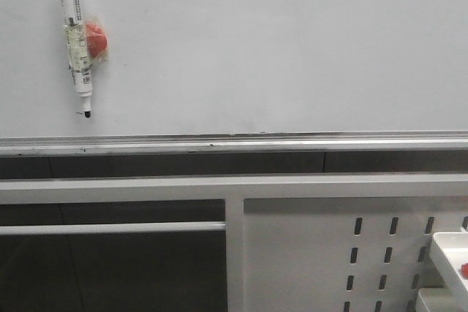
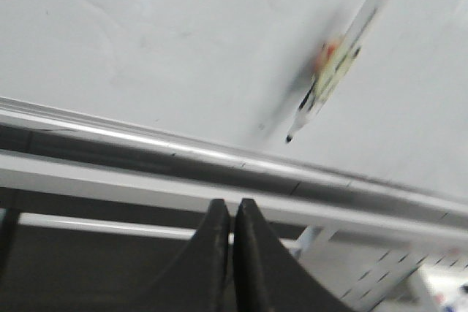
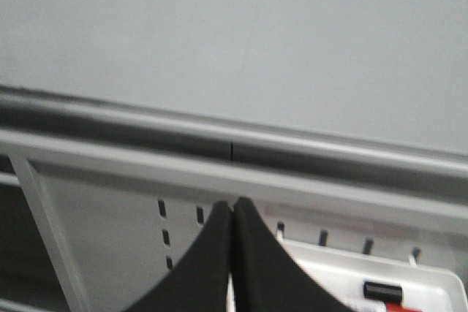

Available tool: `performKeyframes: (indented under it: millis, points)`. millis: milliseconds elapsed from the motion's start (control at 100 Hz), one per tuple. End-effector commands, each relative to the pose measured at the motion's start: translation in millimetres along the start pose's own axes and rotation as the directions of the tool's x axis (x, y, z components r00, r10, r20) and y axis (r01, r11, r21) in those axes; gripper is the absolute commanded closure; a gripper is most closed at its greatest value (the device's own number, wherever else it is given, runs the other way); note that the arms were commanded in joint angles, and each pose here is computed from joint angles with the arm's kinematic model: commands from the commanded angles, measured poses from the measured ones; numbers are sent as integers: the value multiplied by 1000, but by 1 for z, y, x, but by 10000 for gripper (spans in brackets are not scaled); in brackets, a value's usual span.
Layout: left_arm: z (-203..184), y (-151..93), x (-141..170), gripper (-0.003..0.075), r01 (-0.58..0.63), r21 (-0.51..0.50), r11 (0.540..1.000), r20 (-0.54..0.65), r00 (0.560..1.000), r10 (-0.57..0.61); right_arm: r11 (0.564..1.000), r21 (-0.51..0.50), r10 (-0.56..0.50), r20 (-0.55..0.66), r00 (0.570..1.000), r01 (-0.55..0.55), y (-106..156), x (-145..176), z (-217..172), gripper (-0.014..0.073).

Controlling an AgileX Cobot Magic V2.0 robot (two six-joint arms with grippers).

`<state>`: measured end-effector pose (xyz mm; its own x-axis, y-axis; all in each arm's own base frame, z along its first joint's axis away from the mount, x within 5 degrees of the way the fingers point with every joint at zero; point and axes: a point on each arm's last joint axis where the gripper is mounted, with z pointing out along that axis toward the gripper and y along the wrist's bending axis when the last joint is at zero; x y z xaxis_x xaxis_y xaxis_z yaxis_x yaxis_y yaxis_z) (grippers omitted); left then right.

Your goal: Write number 1 on whiteboard

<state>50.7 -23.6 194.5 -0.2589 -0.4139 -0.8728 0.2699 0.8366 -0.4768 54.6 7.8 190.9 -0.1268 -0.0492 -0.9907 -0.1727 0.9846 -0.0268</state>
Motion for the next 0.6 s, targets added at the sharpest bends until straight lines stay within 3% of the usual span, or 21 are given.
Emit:
performKeyframes:
  millis: [0, 120, 180, 320, 420, 540, 590]
  points:
    - [0, 3, -2, 740, 218, 45, 975, 110, 969, -221, 997, -46, 67, 224, 972, -58, 3, -16, -3, 645]
    - [0, 2, -3, 740, 376, 78, 923, 101, 918, -383, 980, -104, 197, 395, 897, -170, 3, -33, -8, 645]
    - [0, 2, -3, 740, 378, 78, 922, 105, 917, -385, 946, -150, 323, 440, 838, -286, 0, -39, -11, 645]
    - [-1, 1, -9, 740, 383, 90, 919, 132, 910, -392, 883, -210, 464, 528, 711, -421, -6, -50, -17, 645]
    - [-5, -4, -21, 740, 351, 110, 930, 187, 912, -366, 874, -224, 479, 537, 694, -430, -7, -60, -21, 645]
    - [-11, -17, -44, 740, 147, 104, 984, 247, 954, -169, 879, -239, 470, 576, 669, -411, -8, -76, -29, 645]
    - [-13, -24, -53, 740, 45, 90, 995, 243, 968, -65, 879, -245, 473, 550, 688, -409, -6, -85, -32, 645]
